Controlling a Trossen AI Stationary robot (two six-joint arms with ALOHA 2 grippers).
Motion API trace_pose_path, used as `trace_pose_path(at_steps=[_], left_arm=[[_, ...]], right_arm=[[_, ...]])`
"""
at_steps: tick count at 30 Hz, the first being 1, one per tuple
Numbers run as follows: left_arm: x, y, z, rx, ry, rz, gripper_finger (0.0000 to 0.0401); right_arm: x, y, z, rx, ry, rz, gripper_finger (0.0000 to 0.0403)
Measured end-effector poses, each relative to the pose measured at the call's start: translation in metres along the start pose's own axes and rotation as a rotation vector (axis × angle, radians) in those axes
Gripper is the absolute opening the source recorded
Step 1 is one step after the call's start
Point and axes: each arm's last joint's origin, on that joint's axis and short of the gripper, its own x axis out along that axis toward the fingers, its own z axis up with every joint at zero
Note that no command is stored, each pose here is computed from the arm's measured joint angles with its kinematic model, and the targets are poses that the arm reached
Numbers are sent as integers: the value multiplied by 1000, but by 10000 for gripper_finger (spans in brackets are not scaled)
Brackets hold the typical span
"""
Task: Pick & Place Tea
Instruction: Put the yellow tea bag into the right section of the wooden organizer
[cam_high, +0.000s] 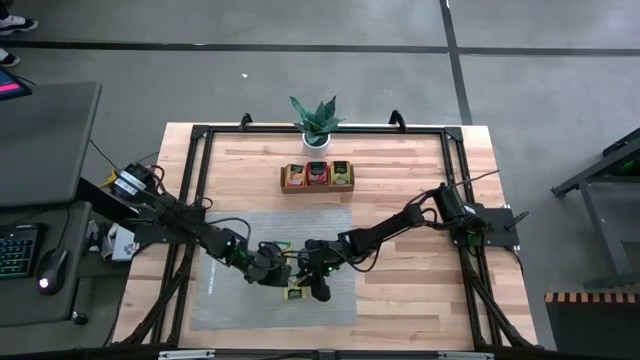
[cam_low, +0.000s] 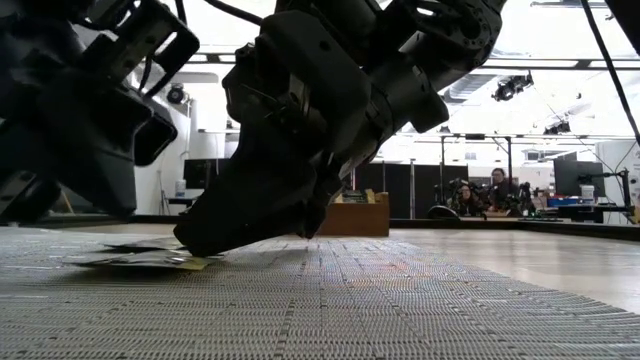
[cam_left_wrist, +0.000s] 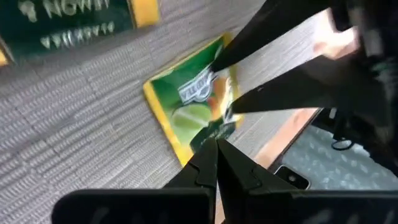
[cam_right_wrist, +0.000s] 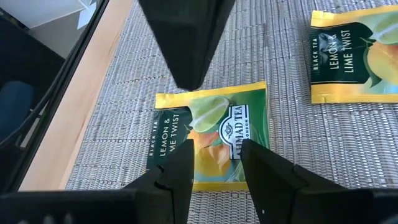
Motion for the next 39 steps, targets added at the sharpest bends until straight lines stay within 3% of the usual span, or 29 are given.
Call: trace_pose_path(at_steps=[8, 13, 21, 29, 33, 39], left_arm=[[-17, -3, 1, 14, -47, 28, 0], [-17, -3, 0, -21, 10, 39, 0], [-4, -15, -6, 50, 85, 35, 0], [13, -21, -8, 0, 65, 79, 5], [14, -21, -17, -14, 85, 77, 44], [12, -11, -35, -109, 7, 105, 151]], right_arm=[[0, 1, 1, -1, -11, 13, 133], [0, 1, 1, 1, -14, 12, 133], [0, 0, 2, -3, -19, 3, 133], [0, 0, 2, -3, -17, 6, 133], [0, 0, 1, -2, -13, 7, 133], [0, 1, 0, -2, 0, 16, 133]])
